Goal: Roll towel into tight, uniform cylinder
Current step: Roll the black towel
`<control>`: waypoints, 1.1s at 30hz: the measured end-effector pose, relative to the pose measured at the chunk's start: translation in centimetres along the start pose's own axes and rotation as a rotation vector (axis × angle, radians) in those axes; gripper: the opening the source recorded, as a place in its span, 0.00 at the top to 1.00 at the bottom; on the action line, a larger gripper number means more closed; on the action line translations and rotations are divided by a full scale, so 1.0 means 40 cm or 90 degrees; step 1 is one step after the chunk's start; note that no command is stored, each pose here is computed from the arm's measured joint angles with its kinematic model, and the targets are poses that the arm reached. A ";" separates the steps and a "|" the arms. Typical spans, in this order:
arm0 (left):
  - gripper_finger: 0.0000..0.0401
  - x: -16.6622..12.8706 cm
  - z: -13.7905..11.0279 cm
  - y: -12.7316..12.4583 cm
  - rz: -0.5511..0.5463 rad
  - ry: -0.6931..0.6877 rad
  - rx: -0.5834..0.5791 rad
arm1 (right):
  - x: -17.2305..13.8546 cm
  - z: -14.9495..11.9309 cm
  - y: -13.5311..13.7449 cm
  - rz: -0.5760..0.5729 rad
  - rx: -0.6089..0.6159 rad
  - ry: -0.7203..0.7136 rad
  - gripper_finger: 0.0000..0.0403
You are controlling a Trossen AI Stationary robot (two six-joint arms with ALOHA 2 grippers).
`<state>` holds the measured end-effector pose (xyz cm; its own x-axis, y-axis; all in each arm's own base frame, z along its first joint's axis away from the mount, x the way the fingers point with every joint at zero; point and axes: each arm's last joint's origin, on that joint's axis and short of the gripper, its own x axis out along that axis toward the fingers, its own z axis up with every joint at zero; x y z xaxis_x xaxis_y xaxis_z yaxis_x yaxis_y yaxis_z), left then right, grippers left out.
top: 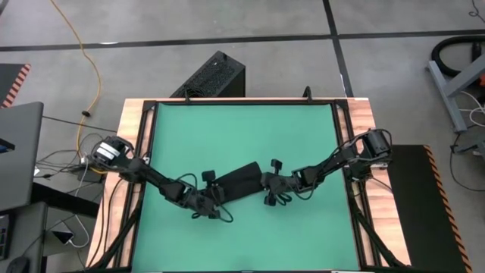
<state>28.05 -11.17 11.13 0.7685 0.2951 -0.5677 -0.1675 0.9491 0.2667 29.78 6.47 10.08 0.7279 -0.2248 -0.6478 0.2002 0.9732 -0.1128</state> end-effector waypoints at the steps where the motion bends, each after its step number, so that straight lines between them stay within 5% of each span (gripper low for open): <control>1: 1.00 -0.002 -0.002 -0.002 -0.002 0.000 0.000 | 0.000 0.000 -0.001 -0.007 0.000 -0.002 0.96; 14: 1.00 -0.011 -0.025 -0.009 0.002 0.029 0.022 | -0.085 0.107 -0.045 -0.074 -0.053 -0.139 0.95; 25: 1.00 -0.012 -0.029 -0.008 0.003 0.040 0.069 | 0.027 0.099 -0.122 -0.010 -0.086 -0.141 0.97; 33: 1.00 -0.012 -0.031 -0.008 -0.003 0.045 0.118 | 0.076 0.069 -0.145 -0.004 -0.091 -0.057 0.97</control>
<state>26.96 -11.50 10.34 0.7223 0.3034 -0.6215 -0.0416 0.9160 0.3989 32.65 0.03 10.86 0.7835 -0.2286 -0.5779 0.1151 0.9672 -0.2265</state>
